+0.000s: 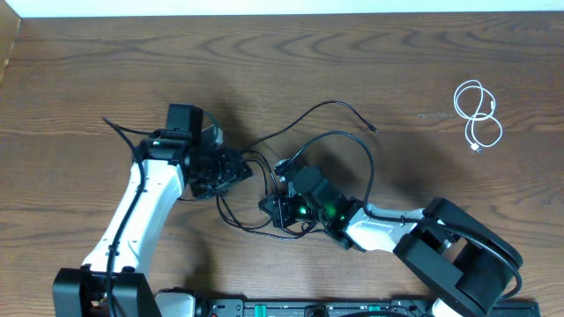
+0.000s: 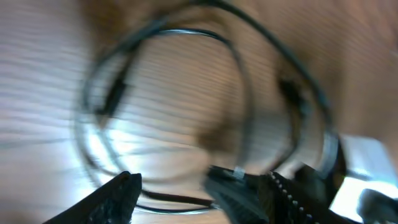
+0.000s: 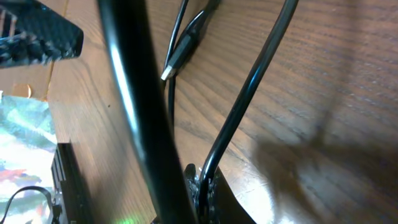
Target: Untangle cables
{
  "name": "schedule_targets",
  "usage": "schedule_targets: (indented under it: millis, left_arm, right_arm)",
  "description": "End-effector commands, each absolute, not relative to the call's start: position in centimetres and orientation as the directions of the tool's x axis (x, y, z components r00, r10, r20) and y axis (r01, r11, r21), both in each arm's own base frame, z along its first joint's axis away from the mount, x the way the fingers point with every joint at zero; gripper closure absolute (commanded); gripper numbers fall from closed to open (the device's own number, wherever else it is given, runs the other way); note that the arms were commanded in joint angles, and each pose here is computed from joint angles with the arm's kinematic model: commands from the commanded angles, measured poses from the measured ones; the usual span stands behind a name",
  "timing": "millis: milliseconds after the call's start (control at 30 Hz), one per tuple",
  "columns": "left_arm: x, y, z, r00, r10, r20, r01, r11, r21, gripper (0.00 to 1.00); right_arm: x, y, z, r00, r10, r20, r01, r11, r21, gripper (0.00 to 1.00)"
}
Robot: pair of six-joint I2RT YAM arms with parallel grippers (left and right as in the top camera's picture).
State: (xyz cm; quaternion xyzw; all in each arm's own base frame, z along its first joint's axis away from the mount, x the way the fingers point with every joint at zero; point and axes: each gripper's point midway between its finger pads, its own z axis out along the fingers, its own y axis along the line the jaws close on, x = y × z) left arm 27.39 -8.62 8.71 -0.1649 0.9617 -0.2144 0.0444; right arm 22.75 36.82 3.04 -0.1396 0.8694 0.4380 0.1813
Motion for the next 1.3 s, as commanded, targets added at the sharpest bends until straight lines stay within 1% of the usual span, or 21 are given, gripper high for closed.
schedule_targets:
  millis: [0, 167, 367, 500, 600, 667, 733, 833, 867, 900, 933, 1000, 1033, 1167, 1267]
  left_arm:
    - [27.0, -4.1, 7.4, -0.92, -0.387, -0.063, -0.362, 0.901, -0.239, 0.34]
    - [25.7, -1.6, 6.9, -0.91, -0.411, -0.057, -0.403, 0.908, -0.112, 0.34]
    - [25.4, -1.5, 6.6, -0.915, -0.401, -0.05, -0.394, 0.913, -0.104, 0.34]
    - [25.4, -1.5, 6.6, -0.915, -0.401, -0.049, -0.394, 0.913, -0.103, 0.34]
    - [25.4, -1.5, 6.6, -0.915, -0.401, -0.049, -0.394, 0.913, -0.103, 0.34]
    - [25.3, -1.5, 6.6, -0.915, -0.401, -0.049, -0.394, 0.913, -0.103, 0.33]
    - [25.3, -1.5, 6.6, -0.915, -0.401, -0.048, -0.394, 0.913, -0.103, 0.33]
    - [25.3, -1.5, 6.6, -0.915, -0.4, -0.046, -0.394, 0.913, -0.102, 0.33]
    - [25.2, -1.5, 6.6, -0.915, -0.4, -0.045, -0.394, 0.913, -0.102, 0.33]
    - [25.2, -1.5, 6.6, -0.917, -0.397, -0.046, -0.391, 0.915, -0.102, 0.33]
    - [25.2, -1.5, 6.6, -0.917, -0.397, -0.046, -0.391, 0.915, -0.102, 0.33]
    - [25.2, -1.5, 6.6, -0.917, -0.397, -0.046, -0.391, 0.915, -0.102, 0.33]
    - [25.2, -1.5, 6.6, -0.917, -0.397, -0.046, -0.391, 0.915, -0.102, 0.33]
    - [25.2, -1.5, 6.5, -0.917, -0.397, -0.044, -0.391, 0.915, -0.101, 0.33]
    - [25.0, -1.5, 6.4, -0.917, -0.397, -0.039, -0.392, 0.915, -0.099, 0.33]
  right_arm:
    - [22.4, 37.0, 4.1, -0.88, -0.116, -0.461, -0.446, 0.535, 0.717, 0.99]
    - [22.7, 37.5, 8.9, -0.826, -0.103, -0.554, -0.535, 0.455, 0.712, 0.99]
    - [22.5, 37.3, 15.8, -0.743, -0.052, -0.668, -0.635, 0.372, 0.677, 0.99]
    - [23.3, 36.2, 20.8, -0.66, 0.055, -0.75, -0.682, 0.375, 0.628, 0.99]
    - [23.6, 35.3, 23.7, -0.557, 0.098, -0.825, -0.741, 0.39, 0.547, 0.98]
    - [23.7, 35.0, 24.6, -0.511, 0.104, -0.853, -0.764, 0.4, 0.506, 0.99]
    - [23.8, 34.9, 24.8, -0.49, 0.099, -0.866, -0.775, 0.405, 0.485, 0.99]
    - [23.9, 34.7, 23.6, -0.513, 0.073, -0.856, -0.758, 0.43, 0.491, 0.99]
    - [24.0, 34.6, 22.9, -0.525, 0.06, -0.849, -0.745, 0.449, 0.493, 0.97]
    - [24.2, 34.3, 22.2, -0.539, 0.049, -0.841, -0.726, 0.479, 0.493, 0.87]
    - [24.4, 34.0, 21.5, -0.55, 0.04, -0.834, -0.709, 0.506, 0.492, 0.59]
    - [25.0, 33.1, 19.8, -0.576, 0.019, -0.817, -0.663, 0.575, 0.48, 0.11]
    - [25.2, 32.7, 19.1, -0.587, 0.009, -0.81, -0.642, 0.604, 0.472, 0.01]
    - [26.4, 30.0, 16.0, -0.62, -0.02, -0.784, -0.526, 0.752, 0.397, 0.01]
    - [27.2, 27.4, 13.9, -0.637, -0.044, -0.769, -0.43, 0.849, 0.307, 0.01]
